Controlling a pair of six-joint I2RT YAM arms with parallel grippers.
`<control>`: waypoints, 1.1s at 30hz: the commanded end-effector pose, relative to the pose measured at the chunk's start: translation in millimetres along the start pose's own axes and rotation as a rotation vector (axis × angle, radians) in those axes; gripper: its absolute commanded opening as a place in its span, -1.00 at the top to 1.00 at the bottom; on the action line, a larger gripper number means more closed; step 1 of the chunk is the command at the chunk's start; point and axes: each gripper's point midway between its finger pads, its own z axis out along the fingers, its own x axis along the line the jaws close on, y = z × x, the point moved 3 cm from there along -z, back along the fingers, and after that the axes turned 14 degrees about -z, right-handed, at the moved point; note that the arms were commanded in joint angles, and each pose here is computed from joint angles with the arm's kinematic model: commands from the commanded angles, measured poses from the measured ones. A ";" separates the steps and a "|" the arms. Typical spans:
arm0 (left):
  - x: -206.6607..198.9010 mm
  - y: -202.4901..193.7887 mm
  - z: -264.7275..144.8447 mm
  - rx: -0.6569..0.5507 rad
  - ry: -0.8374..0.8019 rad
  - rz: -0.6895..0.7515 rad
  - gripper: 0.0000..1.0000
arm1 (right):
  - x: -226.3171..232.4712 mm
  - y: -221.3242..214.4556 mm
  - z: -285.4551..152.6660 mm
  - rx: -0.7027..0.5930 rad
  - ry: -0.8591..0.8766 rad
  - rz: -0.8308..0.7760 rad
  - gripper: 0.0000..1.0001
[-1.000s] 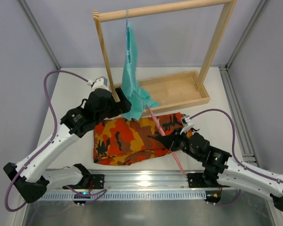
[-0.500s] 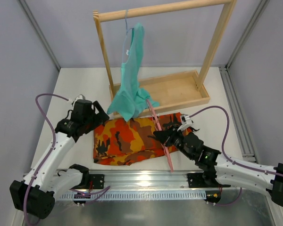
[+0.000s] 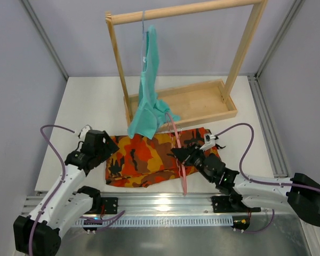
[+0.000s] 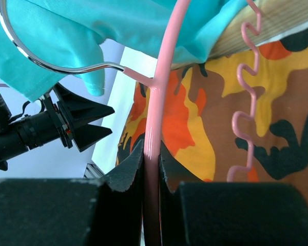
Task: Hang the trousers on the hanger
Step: Pass the hanger from the left arm to the right, then place trousers on hanger
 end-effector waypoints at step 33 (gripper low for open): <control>43.2 11.1 28.8 -0.210 0.109 -0.092 -0.78 | -28.0 1.6 -17.2 0.067 -0.140 -0.214 0.92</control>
